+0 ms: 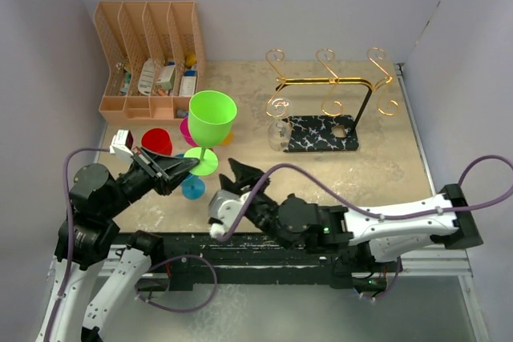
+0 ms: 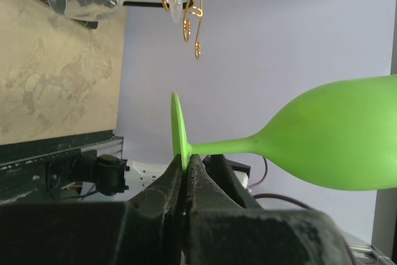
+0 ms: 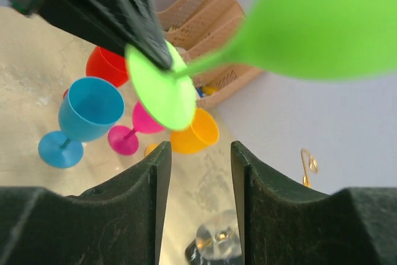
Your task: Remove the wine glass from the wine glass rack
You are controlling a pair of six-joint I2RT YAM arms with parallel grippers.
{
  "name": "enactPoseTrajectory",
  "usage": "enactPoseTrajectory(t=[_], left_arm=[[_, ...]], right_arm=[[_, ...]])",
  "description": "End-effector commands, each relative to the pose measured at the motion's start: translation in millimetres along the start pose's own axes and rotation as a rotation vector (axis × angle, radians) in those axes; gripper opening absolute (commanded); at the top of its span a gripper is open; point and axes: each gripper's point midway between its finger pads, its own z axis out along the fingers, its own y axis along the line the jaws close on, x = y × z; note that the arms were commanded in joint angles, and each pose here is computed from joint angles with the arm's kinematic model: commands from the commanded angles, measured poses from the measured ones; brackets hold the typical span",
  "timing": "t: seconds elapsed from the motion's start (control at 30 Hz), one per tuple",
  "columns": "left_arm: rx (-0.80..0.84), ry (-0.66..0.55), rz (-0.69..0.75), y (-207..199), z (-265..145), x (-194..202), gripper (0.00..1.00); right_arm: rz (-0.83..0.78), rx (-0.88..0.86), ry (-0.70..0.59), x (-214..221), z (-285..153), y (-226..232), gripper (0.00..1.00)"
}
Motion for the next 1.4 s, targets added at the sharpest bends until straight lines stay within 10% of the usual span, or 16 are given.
enactPoseTrajectory(t=[0.0, 0.47, 1.1, 1.37], left_arm=[[0.083, -0.106, 0.126, -9.5, -4.4, -14.4, 0.0], [0.0, -0.219, 0.665, 24.1, -34.5, -25.5, 0.0], [-0.01, -0.278, 0.766, 14.9, -57.3, -27.0, 0.0], [0.005, -0.256, 0.766, 8.7, -51.2, -25.6, 0.0]], right_arm=[[0.306, 0.043, 0.114, 18.0, -38.9, -39.2, 0.46], [0.835, -0.089, 0.243, 7.4, -58.8, -120.4, 0.56], [0.946, -0.506, 0.153, -33.1, -9.1, -85.3, 0.62], [0.957, -0.613, 0.198, -27.0, 0.6, -53.3, 0.48]])
